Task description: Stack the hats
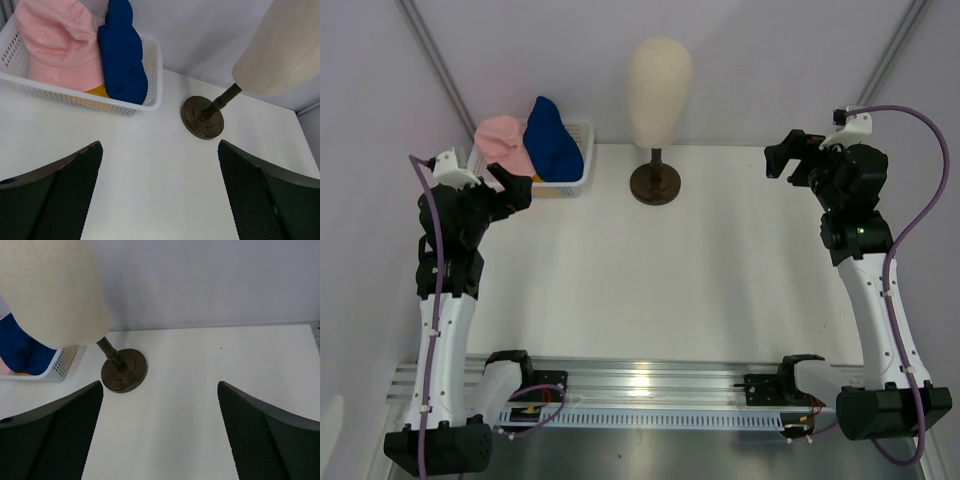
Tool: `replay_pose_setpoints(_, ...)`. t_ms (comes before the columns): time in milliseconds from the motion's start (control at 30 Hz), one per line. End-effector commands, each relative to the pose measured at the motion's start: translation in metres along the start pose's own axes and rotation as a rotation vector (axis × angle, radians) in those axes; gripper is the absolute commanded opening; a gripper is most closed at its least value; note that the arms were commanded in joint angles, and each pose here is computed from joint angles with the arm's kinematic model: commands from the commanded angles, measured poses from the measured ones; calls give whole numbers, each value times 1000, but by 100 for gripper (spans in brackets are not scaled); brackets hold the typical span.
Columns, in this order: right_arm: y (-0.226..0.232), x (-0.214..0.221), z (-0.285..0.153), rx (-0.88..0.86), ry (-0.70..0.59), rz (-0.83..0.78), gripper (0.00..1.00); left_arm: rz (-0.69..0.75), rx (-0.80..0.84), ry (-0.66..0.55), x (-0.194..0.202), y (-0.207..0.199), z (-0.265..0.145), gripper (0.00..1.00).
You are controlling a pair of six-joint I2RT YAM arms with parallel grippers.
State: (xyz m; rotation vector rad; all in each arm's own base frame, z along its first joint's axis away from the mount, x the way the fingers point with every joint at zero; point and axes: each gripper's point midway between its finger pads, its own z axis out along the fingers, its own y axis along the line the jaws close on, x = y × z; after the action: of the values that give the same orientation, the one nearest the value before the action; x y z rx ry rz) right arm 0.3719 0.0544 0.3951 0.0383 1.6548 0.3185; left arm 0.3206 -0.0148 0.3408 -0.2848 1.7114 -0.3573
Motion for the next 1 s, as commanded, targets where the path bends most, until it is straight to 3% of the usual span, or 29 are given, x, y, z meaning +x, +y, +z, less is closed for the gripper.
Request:
replay_pose_setpoints(0, 7, -7, 4, -30, -32, 2, 99, 38, 36, -68, -14, -5, -4, 100)
replay_pose_setpoints(267, -1, 30, 16, -17, 40, 36, 99, 59, 31, -22, -4, 0, 12, 100)
replay_pose_setpoints(433, -3, 51, 27, -27, 73, 62, 99, 30, -83, 94, -8, 12, 52, 100)
replay_pose_setpoints(500, -1, 59, 30, -44, 80, 62, 99, 40, -110, 74, -25, 4, 66, 99)
replay_pose_setpoints(567, -1, 63, 33, -53, 84, 66, 99, 43, -131, 116, -12, 7, 94, 100)
replay_pose_setpoints(600, 1, 65, 34, -64, 82, 65, 99, 49, -131, 77, -28, -1, 102, 99)
replay_pose_setpoints(667, 3, 69, 36, -78, 82, 83, 99, 44, -120, 136, -9, -7, 126, 99)
replay_pose_setpoints(767, 21, 84, 40, -205, 65, 80, 99, 76, 23, 156, -2, -43, 142, 98)
replay_pose_setpoints(800, 34, 79, 44, -276, 1, 65, 99, 91, 51, 153, 3, -51, 153, 97)
replay_pose_setpoints(867, 27, 122, 63, -239, 68, 116, 100, 102, 69, 162, 14, -66, 165, 97)
replay_pose_setpoints(967, 37, 139, 93, -260, 126, 222, 100, -7, 144, 251, 44, -85, 190, 100)
